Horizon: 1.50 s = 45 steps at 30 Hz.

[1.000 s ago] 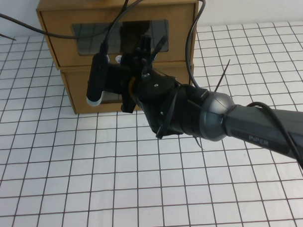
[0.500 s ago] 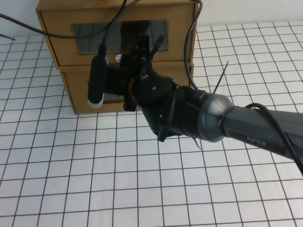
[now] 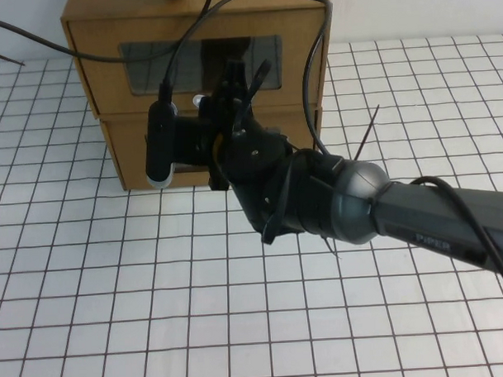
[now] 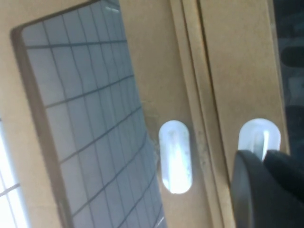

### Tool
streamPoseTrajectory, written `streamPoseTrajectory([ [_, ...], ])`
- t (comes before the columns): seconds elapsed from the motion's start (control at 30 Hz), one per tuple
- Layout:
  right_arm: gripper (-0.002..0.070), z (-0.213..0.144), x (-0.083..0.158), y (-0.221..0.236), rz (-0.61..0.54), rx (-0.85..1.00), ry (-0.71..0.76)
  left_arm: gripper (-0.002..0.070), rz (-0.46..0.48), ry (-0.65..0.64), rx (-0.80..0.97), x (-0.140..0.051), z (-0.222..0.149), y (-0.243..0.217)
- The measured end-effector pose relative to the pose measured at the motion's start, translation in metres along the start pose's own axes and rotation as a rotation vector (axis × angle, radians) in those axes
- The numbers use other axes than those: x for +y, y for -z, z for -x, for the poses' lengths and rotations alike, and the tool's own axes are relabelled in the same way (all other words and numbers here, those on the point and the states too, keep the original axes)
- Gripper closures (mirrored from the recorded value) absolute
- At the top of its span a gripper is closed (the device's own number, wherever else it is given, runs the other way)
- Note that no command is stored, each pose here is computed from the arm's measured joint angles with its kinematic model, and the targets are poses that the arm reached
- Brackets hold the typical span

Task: Open the shoe box
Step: 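Pull the top drawer of the cardboard box fully open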

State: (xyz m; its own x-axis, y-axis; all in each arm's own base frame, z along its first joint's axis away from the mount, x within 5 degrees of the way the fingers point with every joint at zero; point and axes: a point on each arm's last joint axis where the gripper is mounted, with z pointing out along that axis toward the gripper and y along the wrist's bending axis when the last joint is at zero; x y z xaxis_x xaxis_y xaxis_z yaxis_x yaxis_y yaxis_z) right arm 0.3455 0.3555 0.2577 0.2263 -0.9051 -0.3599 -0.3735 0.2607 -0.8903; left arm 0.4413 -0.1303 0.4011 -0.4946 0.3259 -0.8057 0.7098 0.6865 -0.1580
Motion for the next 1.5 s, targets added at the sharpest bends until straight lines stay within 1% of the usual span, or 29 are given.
streamPoseTrajectory([
  [0.5, 0.0671, 0.002, 0.0, 0.064, 0.104, -0.008, -0.086, 0.0677, -0.035, 0.058, 0.027, -0.005, -0.001, 0.002],
  [0.87, 0.0671, 0.005, 0.015, 0.12, 0.169, -0.006, -0.087, 0.0677, -0.046, 0.073, 0.033, -0.007, -0.001, 0.003],
  [1.03, 0.0671, 0.01, 0.021, 0.151, 0.211, -0.018, -0.118, 0.0677, -0.039, 0.074, 0.037, -0.006, -0.002, 0.003],
  [1.2, 0.0671, 0.011, 0.031, 0.168, 0.23, 0.03, -0.118, 0.0677, -0.039, 0.078, 0.037, -0.006, -0.002, 0.003],
  [1.5, 0.0687, 0.013, 0.045, 0.181, 0.307, 0.102, -0.173, 0.0677, -0.036, 0.077, 0.036, -0.006, -0.002, 0.003],
])
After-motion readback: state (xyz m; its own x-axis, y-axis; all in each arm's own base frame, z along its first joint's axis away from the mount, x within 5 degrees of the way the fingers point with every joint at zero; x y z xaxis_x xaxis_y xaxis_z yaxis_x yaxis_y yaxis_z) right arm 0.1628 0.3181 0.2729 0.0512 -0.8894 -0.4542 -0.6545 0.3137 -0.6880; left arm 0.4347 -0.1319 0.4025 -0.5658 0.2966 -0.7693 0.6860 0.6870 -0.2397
